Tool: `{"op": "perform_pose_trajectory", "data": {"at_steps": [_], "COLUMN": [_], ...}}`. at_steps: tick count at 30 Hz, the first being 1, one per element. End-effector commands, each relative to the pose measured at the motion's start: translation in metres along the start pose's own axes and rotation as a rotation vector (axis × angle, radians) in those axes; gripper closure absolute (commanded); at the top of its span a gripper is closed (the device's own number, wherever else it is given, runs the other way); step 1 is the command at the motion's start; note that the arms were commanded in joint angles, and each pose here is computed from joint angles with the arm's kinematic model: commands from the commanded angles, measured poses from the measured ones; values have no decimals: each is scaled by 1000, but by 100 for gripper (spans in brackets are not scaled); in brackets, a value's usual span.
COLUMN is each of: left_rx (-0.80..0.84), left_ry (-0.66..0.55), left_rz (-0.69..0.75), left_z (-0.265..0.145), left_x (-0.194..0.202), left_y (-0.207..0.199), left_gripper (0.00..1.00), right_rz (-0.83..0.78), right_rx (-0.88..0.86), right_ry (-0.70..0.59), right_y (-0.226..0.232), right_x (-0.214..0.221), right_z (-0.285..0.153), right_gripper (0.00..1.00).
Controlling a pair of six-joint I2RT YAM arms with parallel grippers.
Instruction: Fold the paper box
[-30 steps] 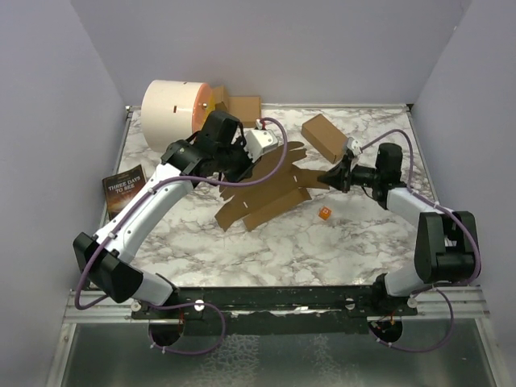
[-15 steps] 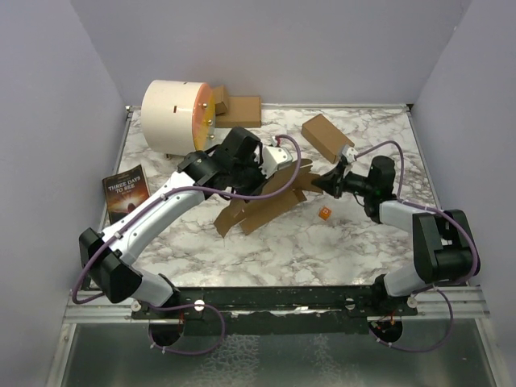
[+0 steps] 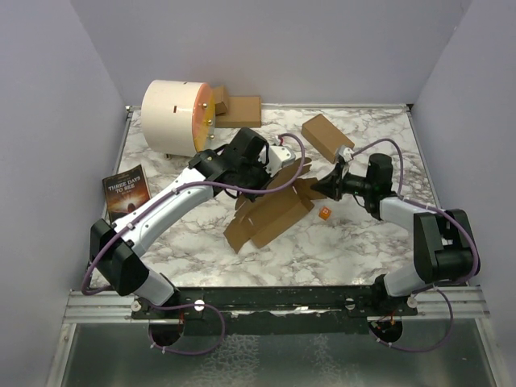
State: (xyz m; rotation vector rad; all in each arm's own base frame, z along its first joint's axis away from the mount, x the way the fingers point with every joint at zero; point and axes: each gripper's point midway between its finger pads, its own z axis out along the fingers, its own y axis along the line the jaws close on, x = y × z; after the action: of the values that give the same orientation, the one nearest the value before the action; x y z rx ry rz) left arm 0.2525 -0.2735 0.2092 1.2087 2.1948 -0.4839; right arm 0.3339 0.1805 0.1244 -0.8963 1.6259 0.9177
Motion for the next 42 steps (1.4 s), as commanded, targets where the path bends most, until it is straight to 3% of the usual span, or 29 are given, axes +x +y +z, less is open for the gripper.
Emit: {"op": "perform_pose_trajectory", "data": {"at_steps": [1,5,12,19,28,42], "left_rx": [-53,-140,-302,-412,-299,-162], "left_ry": [-37,-80,-108,-126,-70,-64], "left_rz": [2,20,174,239,229,176], "left_z": [-4,-15,-51,-85,-50,-19], "left_x": [-11,-23,-48,-57,-11,10], "left_y": [8,31,68,82,60,27], "left_gripper": [100,100,100,100,100,100], "right_rz": [-22,-23,-94,19,134,230], "right_rx": [-71,-41,35,157,224,172], "right_ry": [37,-1,-150,-304,-256,-134], "right_y": [14,10,5,-8,-17,3], "right_x": [3,-10,-50,-64,-23,23], "right_z": [-2,4,36,70,81,76], "right_gripper": [97,99,99,99,99,99]}}
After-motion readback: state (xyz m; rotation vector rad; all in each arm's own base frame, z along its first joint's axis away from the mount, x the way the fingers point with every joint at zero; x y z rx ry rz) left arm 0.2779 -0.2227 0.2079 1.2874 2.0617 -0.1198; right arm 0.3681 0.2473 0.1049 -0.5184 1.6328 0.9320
